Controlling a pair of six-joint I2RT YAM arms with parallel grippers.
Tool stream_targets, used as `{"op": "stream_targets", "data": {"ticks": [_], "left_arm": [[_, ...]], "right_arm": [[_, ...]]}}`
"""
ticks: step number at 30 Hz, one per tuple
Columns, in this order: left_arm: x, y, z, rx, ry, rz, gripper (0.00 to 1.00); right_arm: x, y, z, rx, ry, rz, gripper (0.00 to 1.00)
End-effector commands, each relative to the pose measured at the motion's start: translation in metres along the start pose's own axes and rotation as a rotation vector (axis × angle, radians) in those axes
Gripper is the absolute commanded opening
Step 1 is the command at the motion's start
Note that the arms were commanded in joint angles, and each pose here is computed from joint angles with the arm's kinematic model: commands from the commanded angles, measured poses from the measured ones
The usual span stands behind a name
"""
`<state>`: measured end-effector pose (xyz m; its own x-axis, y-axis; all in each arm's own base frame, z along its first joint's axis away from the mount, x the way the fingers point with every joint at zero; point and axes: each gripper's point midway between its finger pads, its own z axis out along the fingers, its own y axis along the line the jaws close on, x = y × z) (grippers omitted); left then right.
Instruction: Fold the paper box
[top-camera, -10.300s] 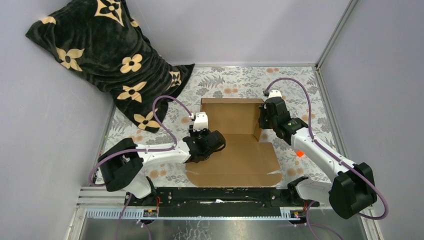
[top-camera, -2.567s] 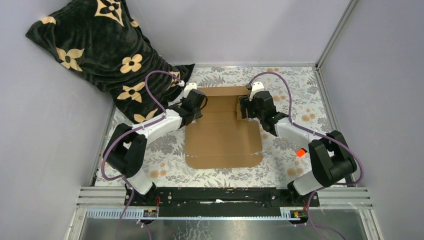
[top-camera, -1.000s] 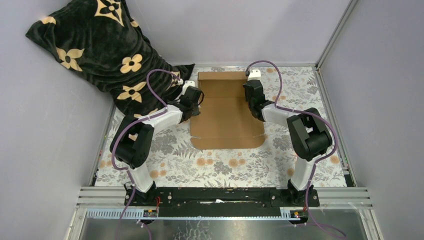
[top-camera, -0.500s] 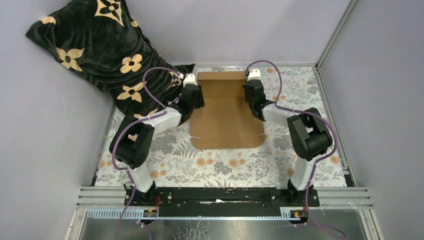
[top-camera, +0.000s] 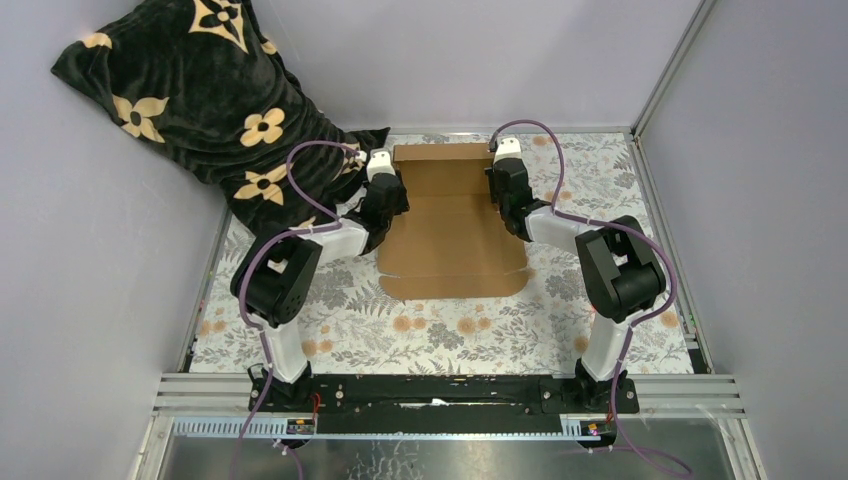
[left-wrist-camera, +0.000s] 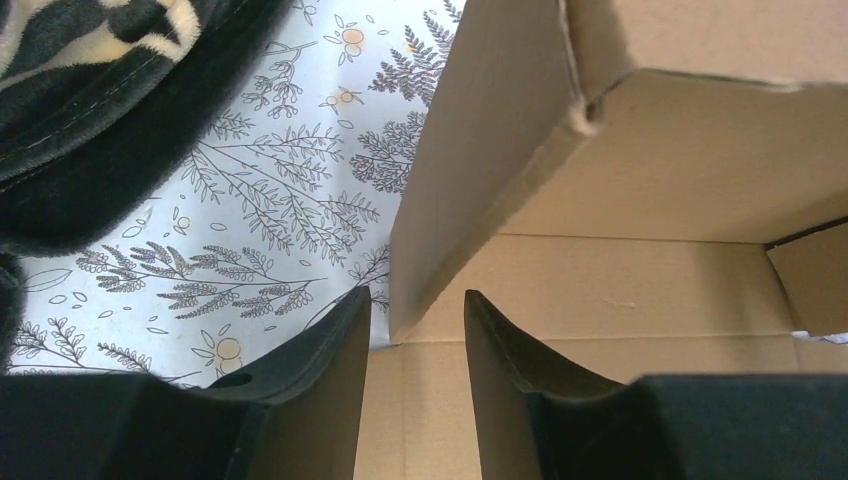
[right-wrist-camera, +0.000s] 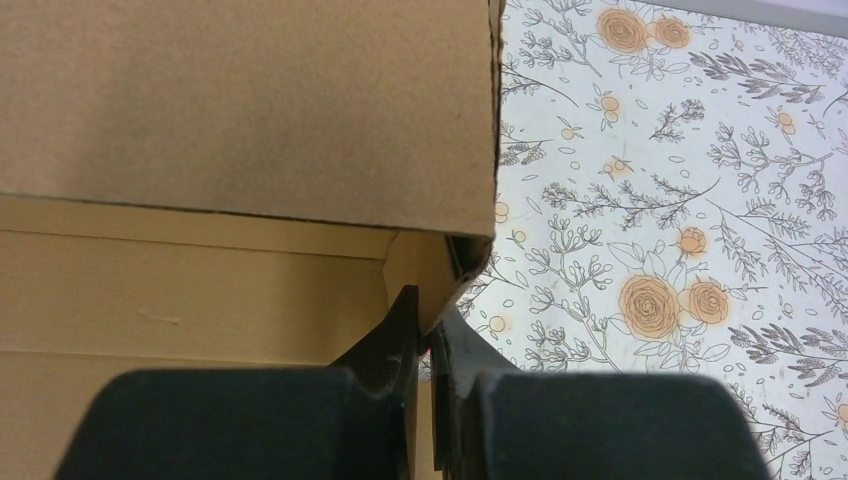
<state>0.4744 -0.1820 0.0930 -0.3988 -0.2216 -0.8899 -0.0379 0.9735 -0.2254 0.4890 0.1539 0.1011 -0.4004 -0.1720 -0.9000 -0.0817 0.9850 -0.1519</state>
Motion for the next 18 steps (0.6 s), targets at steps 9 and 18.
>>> {"op": "stream_targets", "data": {"ticks": [9, 18], "left_arm": [[-0.020, -0.010, 0.018, 0.006, -0.096, 0.006, 0.44], [-0.021, -0.013, 0.020, 0.019, -0.097, 0.017, 0.43]], "right_arm": [[0.006, 0.016, 0.003, -0.081, -0.035, 0.006, 0.14], [0.012, 0.018, 0.024, -0.048, -0.028, 0.009, 0.10]]}}
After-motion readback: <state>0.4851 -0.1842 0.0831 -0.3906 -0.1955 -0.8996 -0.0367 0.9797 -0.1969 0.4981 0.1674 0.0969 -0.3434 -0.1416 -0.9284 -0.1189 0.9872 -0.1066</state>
